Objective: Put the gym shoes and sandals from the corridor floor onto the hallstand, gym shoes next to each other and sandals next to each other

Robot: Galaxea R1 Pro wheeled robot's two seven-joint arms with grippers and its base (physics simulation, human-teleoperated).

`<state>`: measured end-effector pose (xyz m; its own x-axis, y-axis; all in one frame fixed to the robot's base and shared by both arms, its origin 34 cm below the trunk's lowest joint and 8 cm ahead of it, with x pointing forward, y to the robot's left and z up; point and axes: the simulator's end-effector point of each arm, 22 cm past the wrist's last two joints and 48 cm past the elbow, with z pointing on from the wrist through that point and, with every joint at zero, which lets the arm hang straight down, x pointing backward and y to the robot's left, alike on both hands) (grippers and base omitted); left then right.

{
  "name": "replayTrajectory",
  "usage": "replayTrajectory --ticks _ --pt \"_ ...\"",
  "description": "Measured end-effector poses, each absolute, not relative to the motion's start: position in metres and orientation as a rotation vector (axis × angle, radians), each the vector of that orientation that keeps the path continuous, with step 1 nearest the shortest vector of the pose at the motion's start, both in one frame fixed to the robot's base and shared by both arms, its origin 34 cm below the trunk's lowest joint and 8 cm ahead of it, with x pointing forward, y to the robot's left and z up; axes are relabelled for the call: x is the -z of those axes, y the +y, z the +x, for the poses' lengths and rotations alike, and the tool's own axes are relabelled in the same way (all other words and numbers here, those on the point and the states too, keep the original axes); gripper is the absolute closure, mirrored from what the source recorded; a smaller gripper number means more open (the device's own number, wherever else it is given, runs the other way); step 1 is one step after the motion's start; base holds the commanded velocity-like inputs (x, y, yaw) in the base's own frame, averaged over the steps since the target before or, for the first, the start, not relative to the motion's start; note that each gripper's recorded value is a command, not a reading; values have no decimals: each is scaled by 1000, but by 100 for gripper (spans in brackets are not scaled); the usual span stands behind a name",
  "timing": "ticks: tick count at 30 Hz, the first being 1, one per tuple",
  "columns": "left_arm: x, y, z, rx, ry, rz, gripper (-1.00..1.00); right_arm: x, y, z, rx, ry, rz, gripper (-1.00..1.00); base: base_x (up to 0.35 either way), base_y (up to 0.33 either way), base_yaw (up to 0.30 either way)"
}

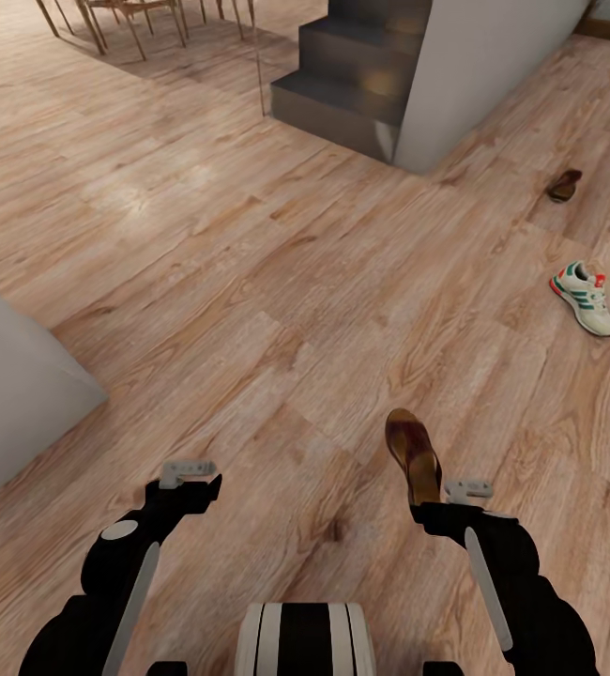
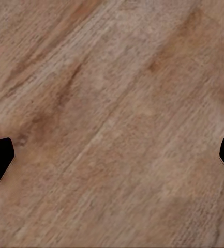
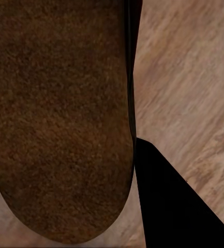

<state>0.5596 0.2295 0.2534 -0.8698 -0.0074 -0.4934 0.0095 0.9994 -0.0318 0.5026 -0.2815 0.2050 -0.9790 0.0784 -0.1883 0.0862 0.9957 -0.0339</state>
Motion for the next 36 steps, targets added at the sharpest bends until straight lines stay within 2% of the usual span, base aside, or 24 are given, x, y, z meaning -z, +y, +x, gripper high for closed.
replayTrajectory --ticks 36 --pt "-360 229 601 44 2419 5 -100 -301 -282 555 46 2744 121 100 0 0 0"
